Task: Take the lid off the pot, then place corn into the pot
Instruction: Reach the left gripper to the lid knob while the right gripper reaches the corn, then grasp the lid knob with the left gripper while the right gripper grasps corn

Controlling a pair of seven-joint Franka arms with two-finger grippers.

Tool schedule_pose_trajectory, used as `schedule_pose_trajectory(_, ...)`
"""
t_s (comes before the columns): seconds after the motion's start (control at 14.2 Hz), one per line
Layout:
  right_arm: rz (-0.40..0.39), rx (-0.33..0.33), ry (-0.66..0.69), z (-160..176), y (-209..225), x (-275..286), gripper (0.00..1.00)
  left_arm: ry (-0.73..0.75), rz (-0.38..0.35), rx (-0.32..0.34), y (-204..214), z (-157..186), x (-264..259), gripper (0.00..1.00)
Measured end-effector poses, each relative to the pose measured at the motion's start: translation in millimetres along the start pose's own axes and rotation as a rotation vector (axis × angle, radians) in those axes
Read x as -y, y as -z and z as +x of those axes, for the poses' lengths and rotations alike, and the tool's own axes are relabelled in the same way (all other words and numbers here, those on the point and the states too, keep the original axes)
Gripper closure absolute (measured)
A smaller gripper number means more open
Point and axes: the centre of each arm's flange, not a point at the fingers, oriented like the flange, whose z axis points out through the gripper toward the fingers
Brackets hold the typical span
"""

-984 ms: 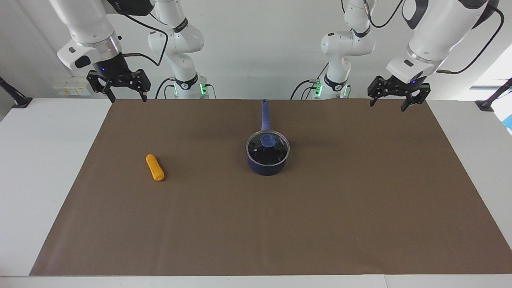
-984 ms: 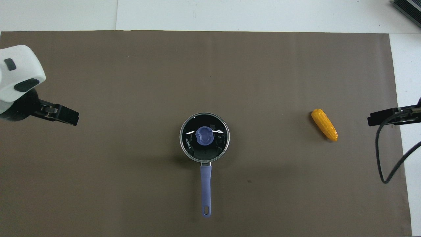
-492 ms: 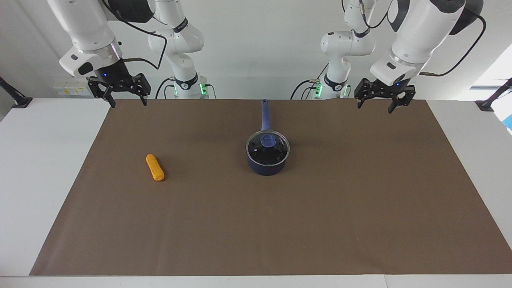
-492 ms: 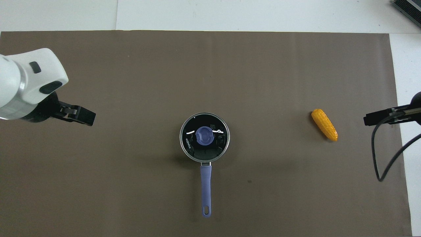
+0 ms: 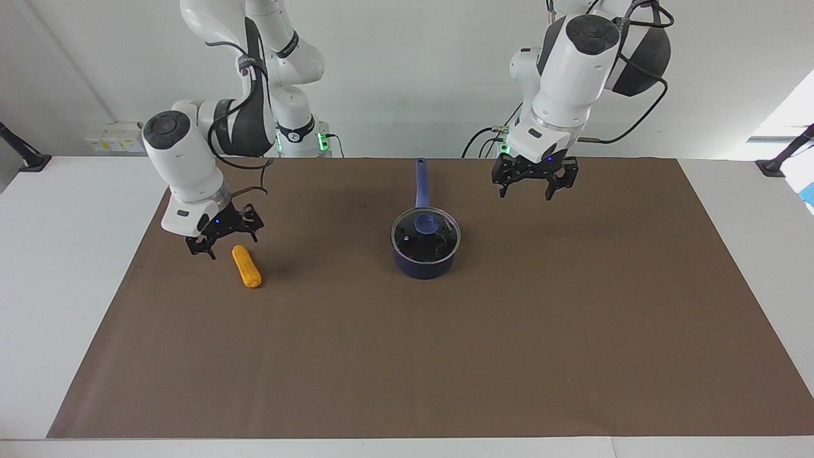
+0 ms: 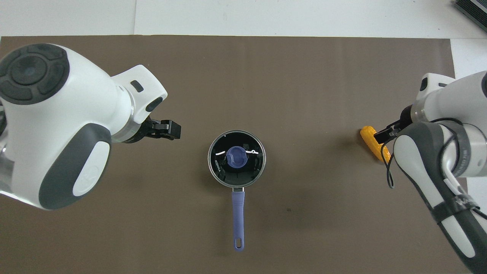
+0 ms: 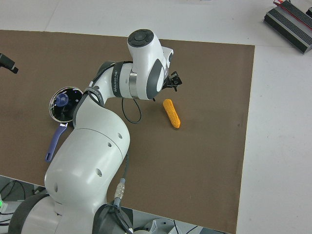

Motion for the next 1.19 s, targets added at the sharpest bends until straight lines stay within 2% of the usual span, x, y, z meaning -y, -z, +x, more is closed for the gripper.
schedule_pose_trajectory(0.21, 0.002, 0.012, 0.066, 3, -38, 0, 0.0, 0.049, -0.011, -0.003, -30, 2, -39, 0.0)
schedule_pose_trajectory(0.49, 0.026, 0.048, 0.068, -8, -73, 4, 0.0, 0.094, -0.025, -0.003, -75, 1, -90, 0.0)
schedule_pose_trajectory(0.91, 0.037, 0.062, 0.056, -17, -85, 1, 0.01, 0.152, -0.026, -0.005, -121, -10, -138, 0.0)
schedule_pose_trajectory(0.98, 0.037, 0.063, 0.056, -17, -85, 1, 0.04, 0.153, -0.025, -0.003, -125, -13, -143, 0.0)
schedule_pose_trajectory(1.19, 0.036, 0.06, 0.056, -17, -85, 1, 0.39, 0.153, -0.011, 0.011, -138, -22, -150, 0.0)
